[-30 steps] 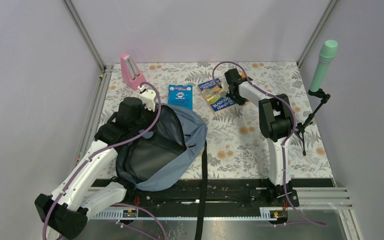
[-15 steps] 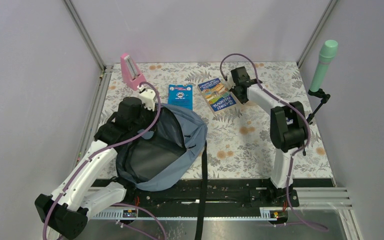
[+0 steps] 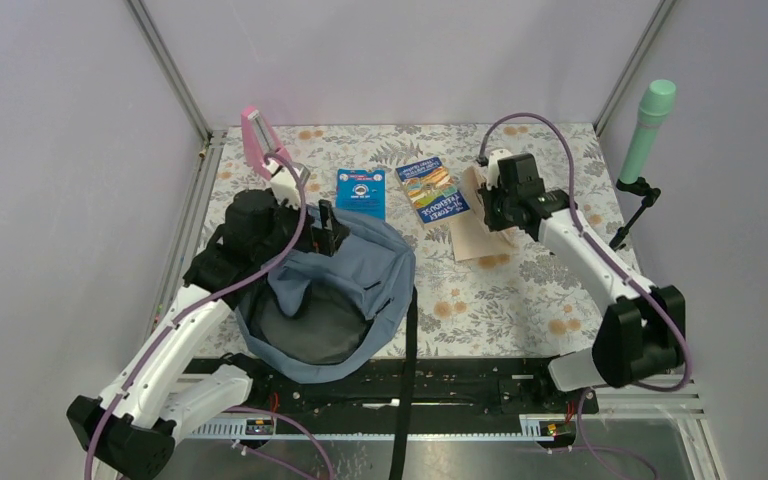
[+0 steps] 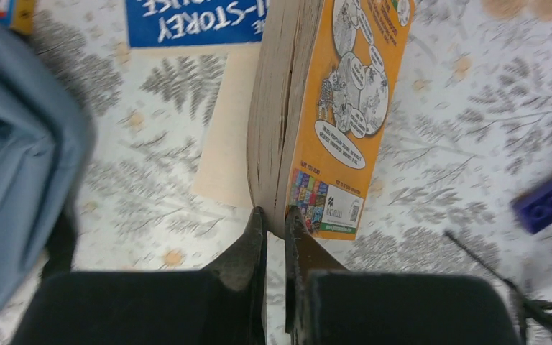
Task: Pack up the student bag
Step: Pick up the book from the center of the board.
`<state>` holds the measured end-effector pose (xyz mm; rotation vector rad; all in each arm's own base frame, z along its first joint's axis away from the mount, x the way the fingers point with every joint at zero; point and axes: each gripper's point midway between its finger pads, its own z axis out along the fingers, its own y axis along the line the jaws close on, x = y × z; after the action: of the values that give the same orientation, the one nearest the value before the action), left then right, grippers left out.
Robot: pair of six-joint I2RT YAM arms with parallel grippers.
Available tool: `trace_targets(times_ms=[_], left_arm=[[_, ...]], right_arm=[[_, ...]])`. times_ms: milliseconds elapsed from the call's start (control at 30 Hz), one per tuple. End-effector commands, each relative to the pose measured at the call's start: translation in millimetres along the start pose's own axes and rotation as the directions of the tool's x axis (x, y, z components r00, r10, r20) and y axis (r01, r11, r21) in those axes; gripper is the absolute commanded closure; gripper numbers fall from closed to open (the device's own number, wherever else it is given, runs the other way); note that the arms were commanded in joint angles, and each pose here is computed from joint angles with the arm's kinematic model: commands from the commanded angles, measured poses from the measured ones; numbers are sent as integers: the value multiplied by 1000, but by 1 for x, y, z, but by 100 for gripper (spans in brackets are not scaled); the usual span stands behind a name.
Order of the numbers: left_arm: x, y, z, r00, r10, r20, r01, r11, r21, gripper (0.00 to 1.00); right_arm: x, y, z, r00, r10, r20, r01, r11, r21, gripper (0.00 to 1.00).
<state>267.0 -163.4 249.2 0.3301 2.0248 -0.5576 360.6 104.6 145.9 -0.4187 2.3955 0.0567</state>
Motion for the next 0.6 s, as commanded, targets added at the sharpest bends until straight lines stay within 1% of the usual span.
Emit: trace_targets(times_ms=[0, 100, 200, 267, 300, 400, 467, 567], left_arm=[[-72, -56, -15, 957, -188, 219, 125, 954, 271, 4], [-82, -78, -3, 922, -335, 196, 242, 891, 384, 4], [-77, -96, 26, 901, -420, 112, 345, 847, 406, 4], [-69, -113, 50, 889, -456, 41, 397, 813, 425, 4], [-59, -119, 68, 875, -484, -18, 446, 791, 419, 4], [-43, -140, 104, 836, -535, -120, 528, 728, 437, 4], [-34, -150, 125, 809, -564, -166, 572, 691, 441, 4], [-17, -162, 153, 779, -583, -231, 619, 657, 430, 4]], right_arm=[[-13, 30, -38, 984, 135, 117, -116, 980, -161, 100], [-7, 41, -51, 969, 196, 147, -160, 961, -223, 100], [-1, 54, -60, 950, 260, 175, -201, 934, -295, 100], [2, 61, -66, 933, 297, 202, -220, 916, -335, 100], [6, 63, -67, 927, 313, 209, -230, 910, -345, 100], [9, 70, -73, 908, 348, 232, -247, 893, -376, 100], [12, 74, -75, 904, 352, 241, -241, 888, -392, 100], [16, 79, -76, 905, 349, 244, -234, 886, -401, 100]])
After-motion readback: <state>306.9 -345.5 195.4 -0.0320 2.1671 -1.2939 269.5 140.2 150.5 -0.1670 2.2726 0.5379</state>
